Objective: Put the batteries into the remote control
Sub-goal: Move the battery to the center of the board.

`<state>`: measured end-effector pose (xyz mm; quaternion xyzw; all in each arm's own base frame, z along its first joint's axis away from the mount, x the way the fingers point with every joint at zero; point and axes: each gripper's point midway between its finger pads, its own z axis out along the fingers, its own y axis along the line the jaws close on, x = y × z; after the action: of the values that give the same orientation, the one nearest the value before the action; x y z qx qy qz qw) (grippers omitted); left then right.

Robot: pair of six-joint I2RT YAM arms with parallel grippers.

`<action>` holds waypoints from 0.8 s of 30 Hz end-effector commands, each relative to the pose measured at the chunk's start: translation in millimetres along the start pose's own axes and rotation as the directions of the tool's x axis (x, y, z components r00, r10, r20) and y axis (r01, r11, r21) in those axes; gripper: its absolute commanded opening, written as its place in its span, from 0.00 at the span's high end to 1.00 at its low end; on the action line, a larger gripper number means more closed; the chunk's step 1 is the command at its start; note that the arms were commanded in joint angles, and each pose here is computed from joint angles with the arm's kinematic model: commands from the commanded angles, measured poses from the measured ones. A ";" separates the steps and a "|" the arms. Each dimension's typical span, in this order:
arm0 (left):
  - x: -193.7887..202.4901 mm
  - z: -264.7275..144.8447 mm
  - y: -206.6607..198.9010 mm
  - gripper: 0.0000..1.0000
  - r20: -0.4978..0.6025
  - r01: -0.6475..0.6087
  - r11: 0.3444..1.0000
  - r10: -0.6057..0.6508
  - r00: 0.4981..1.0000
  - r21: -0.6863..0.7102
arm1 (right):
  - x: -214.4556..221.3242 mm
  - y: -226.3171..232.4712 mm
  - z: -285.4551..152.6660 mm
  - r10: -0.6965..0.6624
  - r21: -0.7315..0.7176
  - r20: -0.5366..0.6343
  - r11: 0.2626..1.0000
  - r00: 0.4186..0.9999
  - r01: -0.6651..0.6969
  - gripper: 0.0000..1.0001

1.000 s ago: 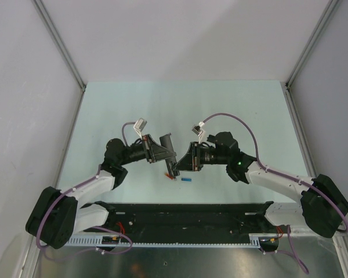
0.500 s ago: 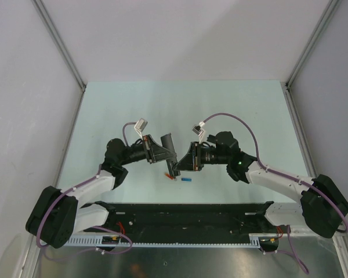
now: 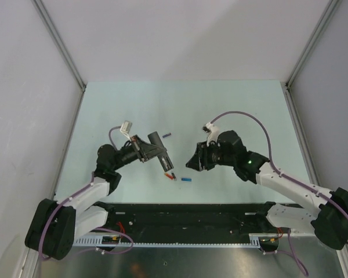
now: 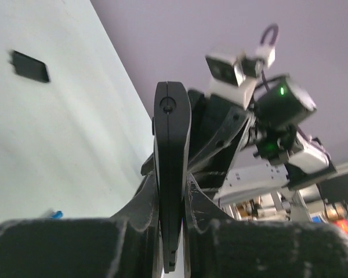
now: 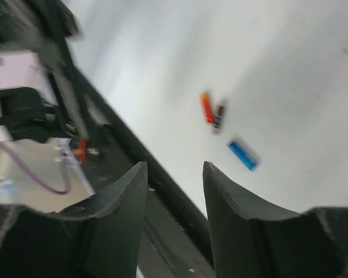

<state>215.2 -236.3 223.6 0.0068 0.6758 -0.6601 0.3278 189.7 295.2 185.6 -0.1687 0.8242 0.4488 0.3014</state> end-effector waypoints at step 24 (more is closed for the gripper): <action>-26.9 -51.9 34.9 1.00 0.213 0.054 0.993 -0.030 0.977 -0.106 | 85.3 -102.8 77.2 -0.328 0.391 -0.418 0.777 0.847 0.494 0.55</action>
<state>232.9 -174.9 195.6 -0.1082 0.6781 -0.6195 0.3805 199.9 296.8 28.0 -0.3272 0.8960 0.1271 0.2720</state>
